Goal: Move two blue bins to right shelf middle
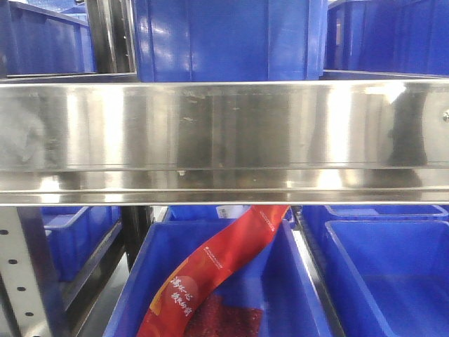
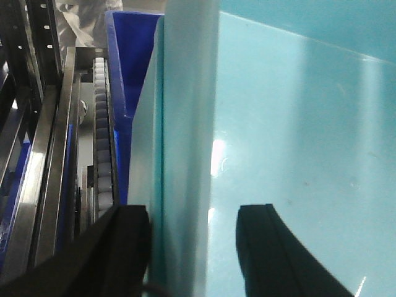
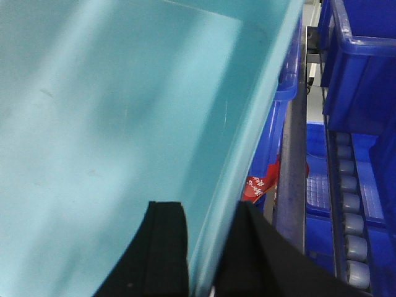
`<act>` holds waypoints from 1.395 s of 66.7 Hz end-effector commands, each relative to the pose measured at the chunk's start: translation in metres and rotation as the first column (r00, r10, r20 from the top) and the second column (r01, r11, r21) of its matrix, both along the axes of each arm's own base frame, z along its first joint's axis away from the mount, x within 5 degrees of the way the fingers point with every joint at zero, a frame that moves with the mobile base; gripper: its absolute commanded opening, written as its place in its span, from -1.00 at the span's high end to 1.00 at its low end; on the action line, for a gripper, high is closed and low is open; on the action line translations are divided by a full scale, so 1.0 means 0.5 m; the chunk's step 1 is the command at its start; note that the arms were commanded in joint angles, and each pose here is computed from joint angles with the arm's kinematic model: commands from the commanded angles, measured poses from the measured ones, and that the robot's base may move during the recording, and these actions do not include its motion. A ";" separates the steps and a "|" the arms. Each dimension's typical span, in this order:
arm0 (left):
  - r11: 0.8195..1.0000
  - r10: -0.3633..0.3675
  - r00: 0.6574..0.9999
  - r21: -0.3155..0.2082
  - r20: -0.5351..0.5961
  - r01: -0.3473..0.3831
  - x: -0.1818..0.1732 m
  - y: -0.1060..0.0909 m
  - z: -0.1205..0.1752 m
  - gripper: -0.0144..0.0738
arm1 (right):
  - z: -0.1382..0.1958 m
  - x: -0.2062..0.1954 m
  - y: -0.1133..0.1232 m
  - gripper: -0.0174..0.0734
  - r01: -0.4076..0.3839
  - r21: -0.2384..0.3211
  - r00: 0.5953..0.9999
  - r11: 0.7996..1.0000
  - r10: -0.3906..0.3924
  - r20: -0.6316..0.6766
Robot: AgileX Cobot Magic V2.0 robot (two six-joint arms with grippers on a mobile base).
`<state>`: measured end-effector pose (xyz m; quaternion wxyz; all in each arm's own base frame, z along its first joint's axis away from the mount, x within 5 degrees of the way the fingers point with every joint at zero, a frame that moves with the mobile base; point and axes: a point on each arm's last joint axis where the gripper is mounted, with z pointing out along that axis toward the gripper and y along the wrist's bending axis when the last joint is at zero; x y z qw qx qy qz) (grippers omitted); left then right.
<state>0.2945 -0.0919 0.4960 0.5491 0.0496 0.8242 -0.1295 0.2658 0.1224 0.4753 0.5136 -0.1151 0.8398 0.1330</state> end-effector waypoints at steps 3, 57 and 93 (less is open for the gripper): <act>0.999 -0.028 0.994 -0.039 0.107 0.032 -0.013 -0.005 0.034 0.92 | 0.030 -0.006 -0.001 0.96 -0.021 0.015 0.994 1.000 0.019 0.111; 0.995 -0.019 0.948 0.084 -0.317 0.048 0.027 -0.019 -0.086 0.92 | -0.069 0.051 0.021 0.96 -0.012 -0.128 0.989 0.992 -0.007 -0.146; 0.992 -0.009 0.906 0.109 -0.423 0.060 0.085 -0.038 -0.156 0.67 | -0.150 0.114 0.039 0.81 -0.013 -0.254 0.968 0.967 -0.052 -0.246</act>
